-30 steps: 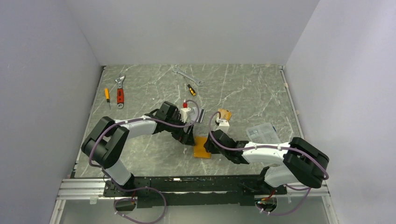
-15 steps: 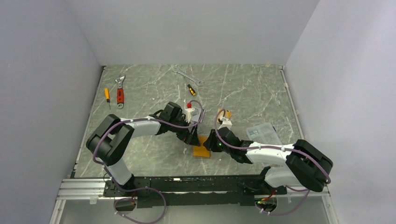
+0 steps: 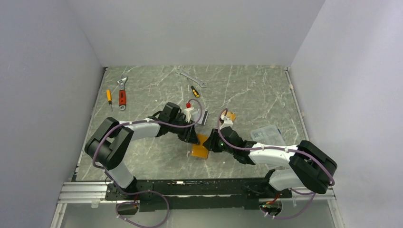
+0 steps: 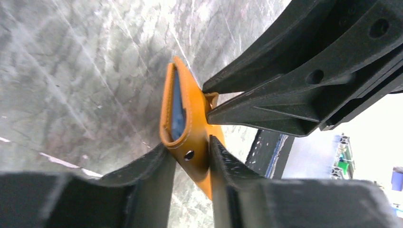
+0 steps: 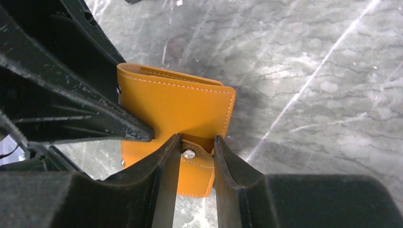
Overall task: Put the credit cards into the card holder
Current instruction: Open the card holder at the center of the board.
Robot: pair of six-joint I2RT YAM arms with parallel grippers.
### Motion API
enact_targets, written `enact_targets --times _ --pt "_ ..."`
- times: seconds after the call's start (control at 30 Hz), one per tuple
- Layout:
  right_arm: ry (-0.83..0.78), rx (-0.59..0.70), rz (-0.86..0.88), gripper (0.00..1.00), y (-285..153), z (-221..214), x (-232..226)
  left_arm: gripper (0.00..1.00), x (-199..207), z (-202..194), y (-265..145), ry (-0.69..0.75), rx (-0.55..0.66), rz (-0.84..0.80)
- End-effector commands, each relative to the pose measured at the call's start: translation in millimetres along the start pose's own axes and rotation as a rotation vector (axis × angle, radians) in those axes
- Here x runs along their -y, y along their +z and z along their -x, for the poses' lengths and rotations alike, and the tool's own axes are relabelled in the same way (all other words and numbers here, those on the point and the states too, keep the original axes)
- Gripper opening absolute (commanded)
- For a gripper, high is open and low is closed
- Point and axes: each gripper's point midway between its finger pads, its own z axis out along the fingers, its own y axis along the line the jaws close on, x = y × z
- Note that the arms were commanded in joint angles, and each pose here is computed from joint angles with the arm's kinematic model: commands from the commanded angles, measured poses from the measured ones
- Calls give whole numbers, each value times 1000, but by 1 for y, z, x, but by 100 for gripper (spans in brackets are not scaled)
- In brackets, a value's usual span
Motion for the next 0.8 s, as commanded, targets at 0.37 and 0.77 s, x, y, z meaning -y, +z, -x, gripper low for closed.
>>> enact_targets --times 0.37,0.77 --pt "-135 57 -154 0 3 21 -4 1 12 33 -27 59 77 31" --pt "-269 92 -310 0 -15 11 6 0 -7 42 -40 37 123 131"
